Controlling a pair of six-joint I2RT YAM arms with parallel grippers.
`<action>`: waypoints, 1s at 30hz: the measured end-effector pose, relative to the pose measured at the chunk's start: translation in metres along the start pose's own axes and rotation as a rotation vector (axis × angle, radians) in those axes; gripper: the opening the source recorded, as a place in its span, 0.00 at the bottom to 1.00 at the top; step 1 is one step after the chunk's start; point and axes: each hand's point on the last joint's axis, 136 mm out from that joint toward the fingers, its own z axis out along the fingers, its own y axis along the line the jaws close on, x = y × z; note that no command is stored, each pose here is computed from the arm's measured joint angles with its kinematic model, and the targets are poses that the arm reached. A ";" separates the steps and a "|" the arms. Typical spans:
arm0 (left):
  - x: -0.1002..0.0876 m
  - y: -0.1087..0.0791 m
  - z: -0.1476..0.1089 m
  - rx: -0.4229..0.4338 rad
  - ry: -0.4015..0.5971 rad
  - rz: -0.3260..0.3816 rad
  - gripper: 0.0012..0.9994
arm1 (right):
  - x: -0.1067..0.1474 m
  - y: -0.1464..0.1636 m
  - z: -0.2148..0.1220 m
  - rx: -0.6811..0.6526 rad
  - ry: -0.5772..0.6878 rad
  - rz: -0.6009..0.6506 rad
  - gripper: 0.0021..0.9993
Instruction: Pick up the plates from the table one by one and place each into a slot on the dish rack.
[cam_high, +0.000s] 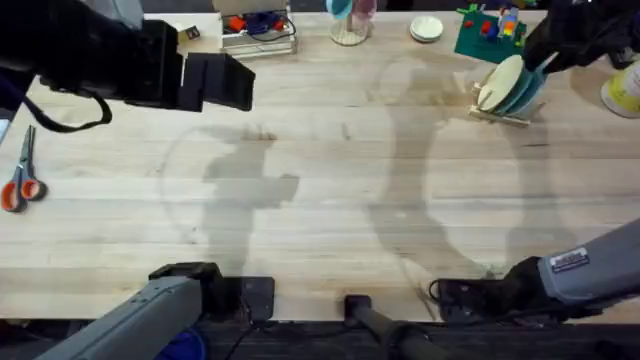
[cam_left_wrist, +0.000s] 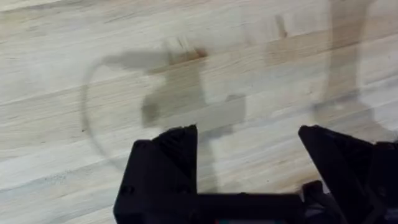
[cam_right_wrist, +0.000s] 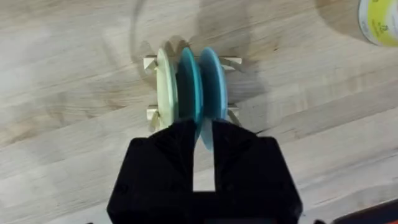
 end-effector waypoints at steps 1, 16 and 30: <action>0.000 0.000 0.000 0.000 0.000 0.000 1.00 | 0.000 0.000 0.000 0.000 0.001 0.000 0.18; 0.000 0.000 0.000 0.000 0.000 0.000 0.99 | 0.026 -0.017 -0.092 0.001 0.014 -0.021 0.95; 0.002 0.000 0.000 0.001 0.007 -0.002 1.00 | 0.089 -0.037 -0.179 -0.008 -0.063 -0.061 0.98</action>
